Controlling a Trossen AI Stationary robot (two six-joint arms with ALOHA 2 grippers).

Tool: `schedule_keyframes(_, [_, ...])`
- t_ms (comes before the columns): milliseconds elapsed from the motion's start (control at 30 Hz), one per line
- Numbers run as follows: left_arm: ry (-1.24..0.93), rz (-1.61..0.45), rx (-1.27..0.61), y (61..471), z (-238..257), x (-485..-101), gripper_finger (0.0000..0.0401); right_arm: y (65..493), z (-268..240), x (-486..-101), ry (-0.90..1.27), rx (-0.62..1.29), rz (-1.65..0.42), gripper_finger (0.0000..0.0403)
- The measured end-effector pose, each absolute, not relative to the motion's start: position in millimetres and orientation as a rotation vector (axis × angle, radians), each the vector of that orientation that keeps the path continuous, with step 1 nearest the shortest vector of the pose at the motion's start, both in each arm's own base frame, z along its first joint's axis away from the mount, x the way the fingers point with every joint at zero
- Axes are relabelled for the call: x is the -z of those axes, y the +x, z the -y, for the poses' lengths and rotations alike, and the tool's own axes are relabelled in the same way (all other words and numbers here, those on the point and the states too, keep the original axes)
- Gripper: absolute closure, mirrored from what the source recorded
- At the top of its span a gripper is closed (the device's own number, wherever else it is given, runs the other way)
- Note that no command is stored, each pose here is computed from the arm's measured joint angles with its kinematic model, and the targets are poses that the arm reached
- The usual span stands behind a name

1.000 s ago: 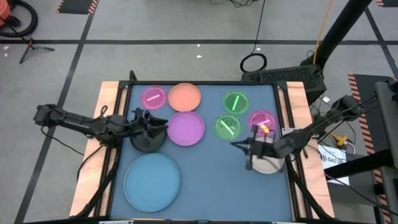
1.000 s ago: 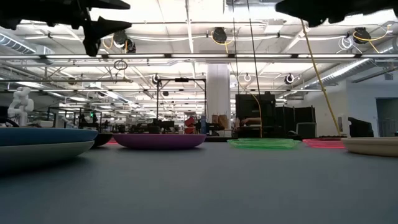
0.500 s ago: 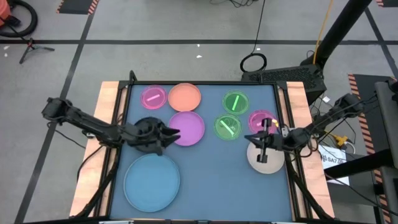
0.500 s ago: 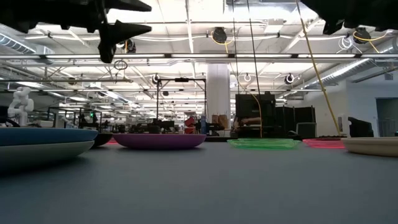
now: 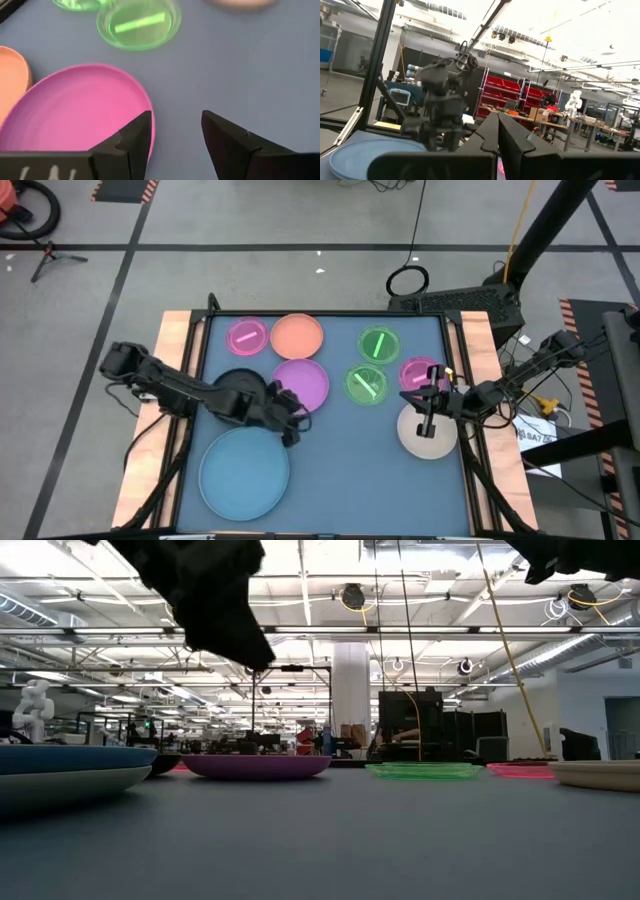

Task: Stack plastic plates
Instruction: Stack the purple plate on top of the blue plate

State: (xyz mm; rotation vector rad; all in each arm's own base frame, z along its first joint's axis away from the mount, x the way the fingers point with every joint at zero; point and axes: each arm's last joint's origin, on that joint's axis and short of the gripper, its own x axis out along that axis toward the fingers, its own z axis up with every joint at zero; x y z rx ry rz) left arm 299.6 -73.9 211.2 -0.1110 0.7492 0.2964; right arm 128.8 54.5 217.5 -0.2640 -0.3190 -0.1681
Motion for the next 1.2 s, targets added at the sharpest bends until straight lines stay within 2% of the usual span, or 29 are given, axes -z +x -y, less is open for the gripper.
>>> schedule_keyframes(433, [0.055,-0.925,-0.295,347.9,78.6,-168.5,0.0222,127.7,-53.9,-218.9,-0.267,0.172,0.327,0.0402])
schedule_keyframes(800, [0.046,-1.035,-0.386,351.3,60.3,-139.9,0.0222,127.8,-54.0,-219.1,-0.285,0.175,0.326,0.0403])
schedule_keyframes(1200, [0.015,-1.034,-0.440,353.1,57.4,-131.8,0.0223,127.8,-53.9,-219.2,-0.303,0.180,0.324,0.0403])
